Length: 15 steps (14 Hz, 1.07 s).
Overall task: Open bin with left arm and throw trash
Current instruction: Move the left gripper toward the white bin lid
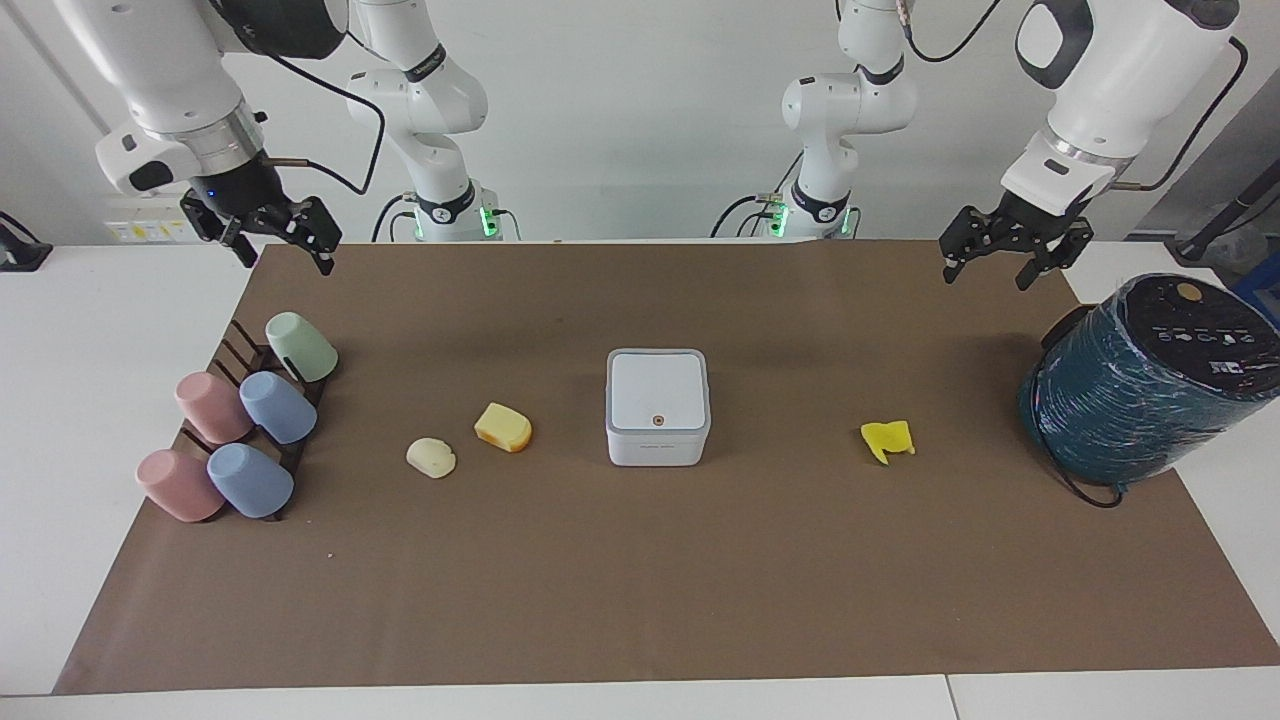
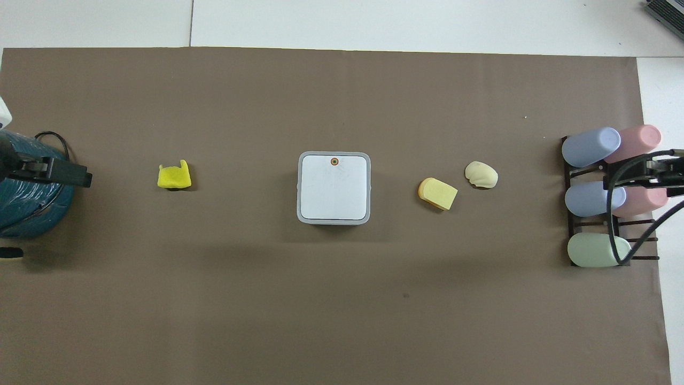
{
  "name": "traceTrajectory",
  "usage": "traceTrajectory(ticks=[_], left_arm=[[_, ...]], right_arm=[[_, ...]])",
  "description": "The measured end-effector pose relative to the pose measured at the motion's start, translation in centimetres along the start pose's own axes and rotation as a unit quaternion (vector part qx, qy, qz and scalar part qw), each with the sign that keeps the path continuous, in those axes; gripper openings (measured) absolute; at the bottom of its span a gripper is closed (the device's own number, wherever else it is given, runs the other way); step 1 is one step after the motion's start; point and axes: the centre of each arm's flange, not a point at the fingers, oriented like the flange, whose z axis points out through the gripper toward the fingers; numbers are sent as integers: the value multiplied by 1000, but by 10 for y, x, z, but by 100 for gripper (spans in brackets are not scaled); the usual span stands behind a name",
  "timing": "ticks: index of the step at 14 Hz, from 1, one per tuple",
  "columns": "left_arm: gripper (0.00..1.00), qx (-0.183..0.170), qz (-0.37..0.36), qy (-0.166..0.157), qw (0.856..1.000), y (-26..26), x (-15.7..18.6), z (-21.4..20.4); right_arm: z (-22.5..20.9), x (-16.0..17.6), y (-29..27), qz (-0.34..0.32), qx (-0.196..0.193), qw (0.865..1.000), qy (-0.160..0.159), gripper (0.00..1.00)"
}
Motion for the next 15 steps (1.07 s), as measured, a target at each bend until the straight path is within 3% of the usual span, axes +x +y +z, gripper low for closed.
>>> traceTrajectory(ticks=[6, 10, 15], left_arm=[[100, 4, 7, 32, 999, 7, 8, -5], [100, 3, 41, 45, 998, 55, 20, 1], [96, 0, 31, 52, 998, 130, 46, 44]], right_arm=[[0, 0, 1, 1, 0, 1000, 0, 100], [0, 0, 0, 0, 0, 1000, 0, 100], [0, 0, 0, 0, 0, 1000, 0, 100]])
